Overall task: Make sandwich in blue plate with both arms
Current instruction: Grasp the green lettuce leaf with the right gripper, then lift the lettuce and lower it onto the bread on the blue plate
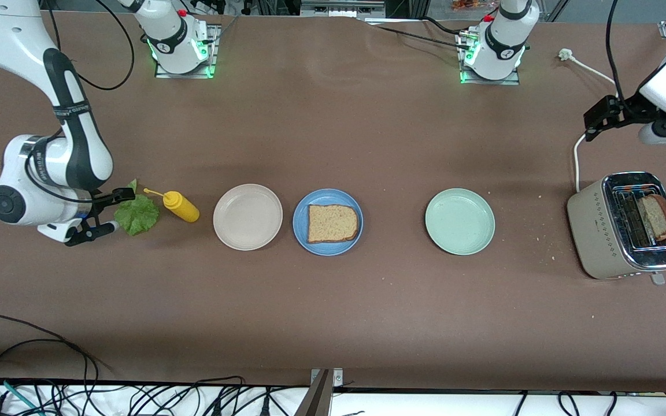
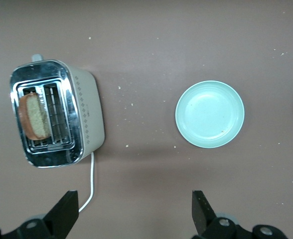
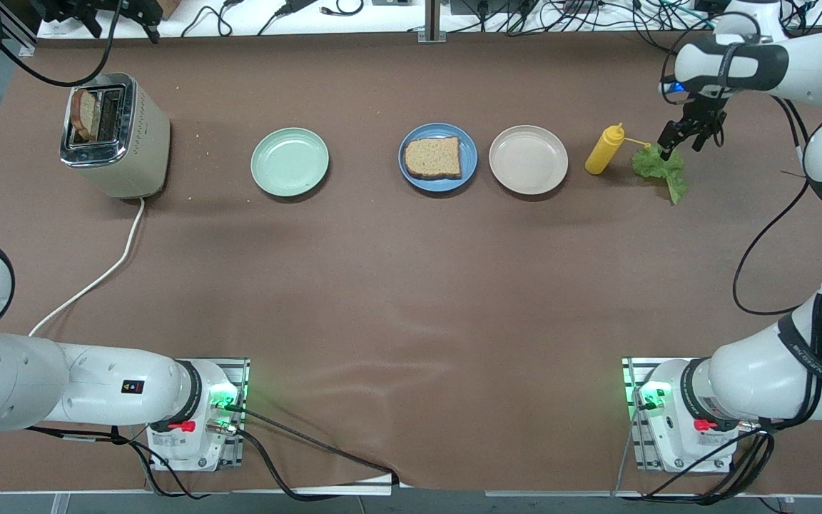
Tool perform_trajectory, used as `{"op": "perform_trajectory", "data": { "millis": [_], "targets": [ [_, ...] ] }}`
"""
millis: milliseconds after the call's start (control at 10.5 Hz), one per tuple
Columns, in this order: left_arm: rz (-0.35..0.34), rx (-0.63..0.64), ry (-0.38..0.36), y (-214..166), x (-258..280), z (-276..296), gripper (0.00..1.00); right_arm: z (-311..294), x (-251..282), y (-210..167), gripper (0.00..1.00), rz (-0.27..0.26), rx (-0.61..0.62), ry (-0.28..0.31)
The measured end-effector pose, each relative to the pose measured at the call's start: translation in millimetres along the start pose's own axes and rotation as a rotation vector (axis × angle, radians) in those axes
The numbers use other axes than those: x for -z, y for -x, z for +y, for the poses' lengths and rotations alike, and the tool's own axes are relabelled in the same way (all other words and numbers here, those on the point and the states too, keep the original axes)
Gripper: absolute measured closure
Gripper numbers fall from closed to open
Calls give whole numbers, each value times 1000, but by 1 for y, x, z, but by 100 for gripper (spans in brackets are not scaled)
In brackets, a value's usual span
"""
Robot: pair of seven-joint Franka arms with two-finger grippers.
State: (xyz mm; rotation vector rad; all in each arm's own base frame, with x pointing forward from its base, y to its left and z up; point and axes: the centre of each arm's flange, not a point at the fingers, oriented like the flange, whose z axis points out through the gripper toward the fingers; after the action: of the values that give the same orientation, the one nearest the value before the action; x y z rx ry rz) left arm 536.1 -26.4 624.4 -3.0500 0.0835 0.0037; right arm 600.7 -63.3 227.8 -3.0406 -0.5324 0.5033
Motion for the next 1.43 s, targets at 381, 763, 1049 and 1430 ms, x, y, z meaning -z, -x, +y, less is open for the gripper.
{"op": "perform_trajectory", "data": {
  "millis": [381, 763, 1049, 1430],
  "targets": [
    [-27, 14, -8, 10, 10, -8, 0, -12, -49, 8, 0, 57, 31, 25],
    [-43, 78, 39, -2, 15, -39, 0, -7, -59, 9, 36, 65, 67, 35],
    [-57, 70, 36, -19, 14, -34, 0, 0, -54, 10, 76, 73, 91, 46],
    [-55, 63, 36, -19, 17, -30, 0, -3, 0, -4, 88, -2, 109, 10]
  ]
}}
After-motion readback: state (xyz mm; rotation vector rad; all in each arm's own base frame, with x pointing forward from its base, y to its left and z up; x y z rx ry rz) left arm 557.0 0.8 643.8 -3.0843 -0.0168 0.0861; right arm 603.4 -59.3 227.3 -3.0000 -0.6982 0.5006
